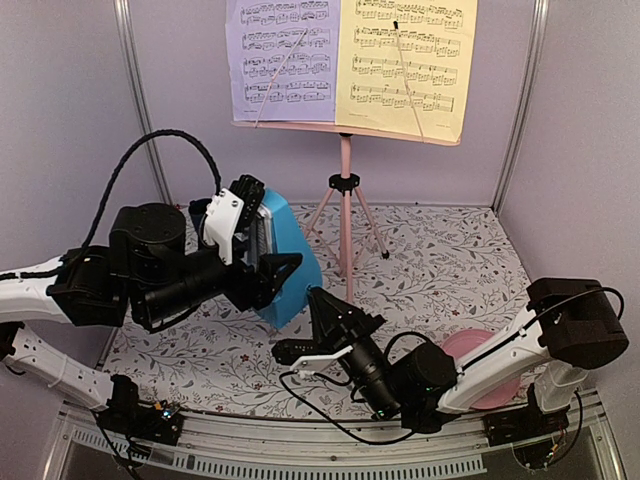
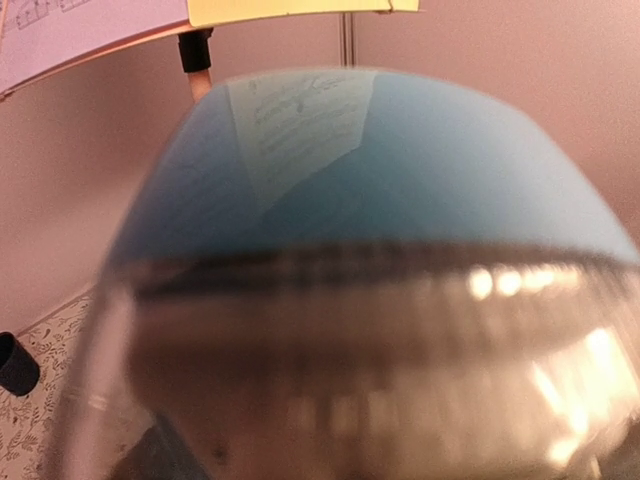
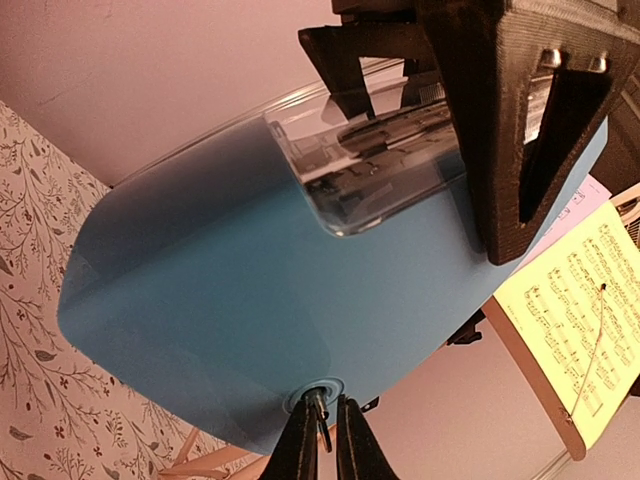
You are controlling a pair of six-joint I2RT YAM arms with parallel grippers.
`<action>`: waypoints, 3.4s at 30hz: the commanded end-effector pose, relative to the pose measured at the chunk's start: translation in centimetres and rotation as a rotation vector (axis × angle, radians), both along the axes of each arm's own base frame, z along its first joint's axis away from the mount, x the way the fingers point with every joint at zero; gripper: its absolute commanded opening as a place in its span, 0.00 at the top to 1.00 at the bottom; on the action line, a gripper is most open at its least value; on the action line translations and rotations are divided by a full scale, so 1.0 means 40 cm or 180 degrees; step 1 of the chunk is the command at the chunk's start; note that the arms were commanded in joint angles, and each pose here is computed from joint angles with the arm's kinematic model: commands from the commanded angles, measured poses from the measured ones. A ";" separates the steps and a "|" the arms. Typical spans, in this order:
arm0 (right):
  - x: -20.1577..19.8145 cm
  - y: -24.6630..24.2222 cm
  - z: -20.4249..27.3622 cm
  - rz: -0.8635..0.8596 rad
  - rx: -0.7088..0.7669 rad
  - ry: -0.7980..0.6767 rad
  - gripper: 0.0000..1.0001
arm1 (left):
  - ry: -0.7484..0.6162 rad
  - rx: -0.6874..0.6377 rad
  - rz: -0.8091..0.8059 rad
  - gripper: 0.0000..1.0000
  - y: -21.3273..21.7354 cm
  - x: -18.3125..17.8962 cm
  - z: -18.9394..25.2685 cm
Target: Set up the instrument practice props
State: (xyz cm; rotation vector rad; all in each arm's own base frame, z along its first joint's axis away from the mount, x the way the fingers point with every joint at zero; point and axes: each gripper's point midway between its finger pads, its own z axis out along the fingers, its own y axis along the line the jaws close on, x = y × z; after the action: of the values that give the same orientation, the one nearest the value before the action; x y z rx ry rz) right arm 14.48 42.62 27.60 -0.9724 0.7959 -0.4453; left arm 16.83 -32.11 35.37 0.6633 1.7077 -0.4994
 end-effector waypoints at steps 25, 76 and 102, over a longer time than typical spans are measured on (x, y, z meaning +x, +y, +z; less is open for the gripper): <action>0.036 -0.154 0.128 0.0254 0.1792 0.0512 1.00 | -0.0581 -0.0422 -0.0157 0.77 -0.022 -0.009 0.078; 0.096 -0.191 -0.066 0.1252 0.2105 0.3995 0.01 | -0.0006 -0.0393 -0.0289 0.81 -0.056 0.158 -0.325; 0.159 -0.208 -0.028 0.1196 0.2218 0.4502 0.01 | 0.0356 -0.0267 -0.0835 0.35 -0.228 0.140 -0.483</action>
State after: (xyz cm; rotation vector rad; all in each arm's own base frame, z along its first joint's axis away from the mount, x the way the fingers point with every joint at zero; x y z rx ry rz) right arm 20.62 33.63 26.51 -0.6162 1.7723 0.9386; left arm 22.29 -39.49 11.82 0.8739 1.8166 -0.6953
